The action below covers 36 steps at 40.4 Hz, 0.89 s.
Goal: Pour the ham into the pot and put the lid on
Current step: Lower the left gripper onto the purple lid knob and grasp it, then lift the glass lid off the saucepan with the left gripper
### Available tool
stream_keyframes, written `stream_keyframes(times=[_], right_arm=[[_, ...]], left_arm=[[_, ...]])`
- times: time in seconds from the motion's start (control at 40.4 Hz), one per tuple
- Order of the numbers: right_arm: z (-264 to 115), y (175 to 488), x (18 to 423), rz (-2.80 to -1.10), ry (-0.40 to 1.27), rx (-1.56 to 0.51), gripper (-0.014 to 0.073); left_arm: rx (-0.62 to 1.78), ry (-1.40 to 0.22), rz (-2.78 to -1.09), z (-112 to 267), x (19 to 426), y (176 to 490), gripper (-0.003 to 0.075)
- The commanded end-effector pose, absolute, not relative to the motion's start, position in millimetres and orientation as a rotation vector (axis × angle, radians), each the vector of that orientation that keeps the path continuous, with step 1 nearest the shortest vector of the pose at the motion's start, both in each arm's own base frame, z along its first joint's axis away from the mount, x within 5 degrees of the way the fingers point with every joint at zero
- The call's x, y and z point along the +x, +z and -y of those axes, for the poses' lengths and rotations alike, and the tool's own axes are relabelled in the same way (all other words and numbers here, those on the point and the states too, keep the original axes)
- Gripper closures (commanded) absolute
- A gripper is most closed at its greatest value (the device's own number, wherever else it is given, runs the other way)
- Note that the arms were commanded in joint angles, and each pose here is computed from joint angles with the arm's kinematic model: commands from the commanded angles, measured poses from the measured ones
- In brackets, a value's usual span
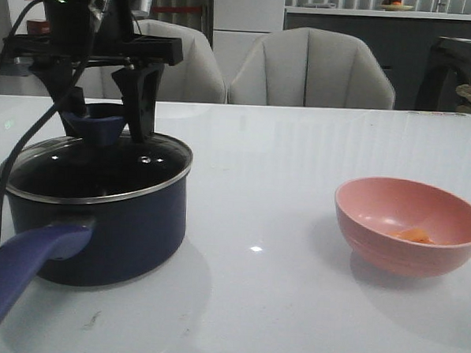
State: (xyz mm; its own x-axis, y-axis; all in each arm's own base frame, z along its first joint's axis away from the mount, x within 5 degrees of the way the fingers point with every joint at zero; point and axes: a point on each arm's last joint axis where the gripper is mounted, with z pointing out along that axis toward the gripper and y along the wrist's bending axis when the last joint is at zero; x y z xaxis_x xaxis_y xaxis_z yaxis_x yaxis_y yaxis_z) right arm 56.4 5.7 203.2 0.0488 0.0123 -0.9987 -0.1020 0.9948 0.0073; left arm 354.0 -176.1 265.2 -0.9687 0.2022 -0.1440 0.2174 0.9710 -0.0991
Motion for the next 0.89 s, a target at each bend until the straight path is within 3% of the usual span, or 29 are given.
stream_keyframes(times=[0.0,0.124,0.866], right_arm=[[-6,208,55,-1.424,0.078,-0.076,0.0446],[-6,208,55,-1.424,0.078,-0.076,0.0446],[-6,208,55,-1.424,0.078,-0.076,0.0446]], left_arm=[[0.318,-0.218,-2.986,177,344,286,0.0537],[0.318,-0.218,-2.986,177,344,286,0.0575],[0.346,-0.278,-2.843,173,346,329,0.0575]])
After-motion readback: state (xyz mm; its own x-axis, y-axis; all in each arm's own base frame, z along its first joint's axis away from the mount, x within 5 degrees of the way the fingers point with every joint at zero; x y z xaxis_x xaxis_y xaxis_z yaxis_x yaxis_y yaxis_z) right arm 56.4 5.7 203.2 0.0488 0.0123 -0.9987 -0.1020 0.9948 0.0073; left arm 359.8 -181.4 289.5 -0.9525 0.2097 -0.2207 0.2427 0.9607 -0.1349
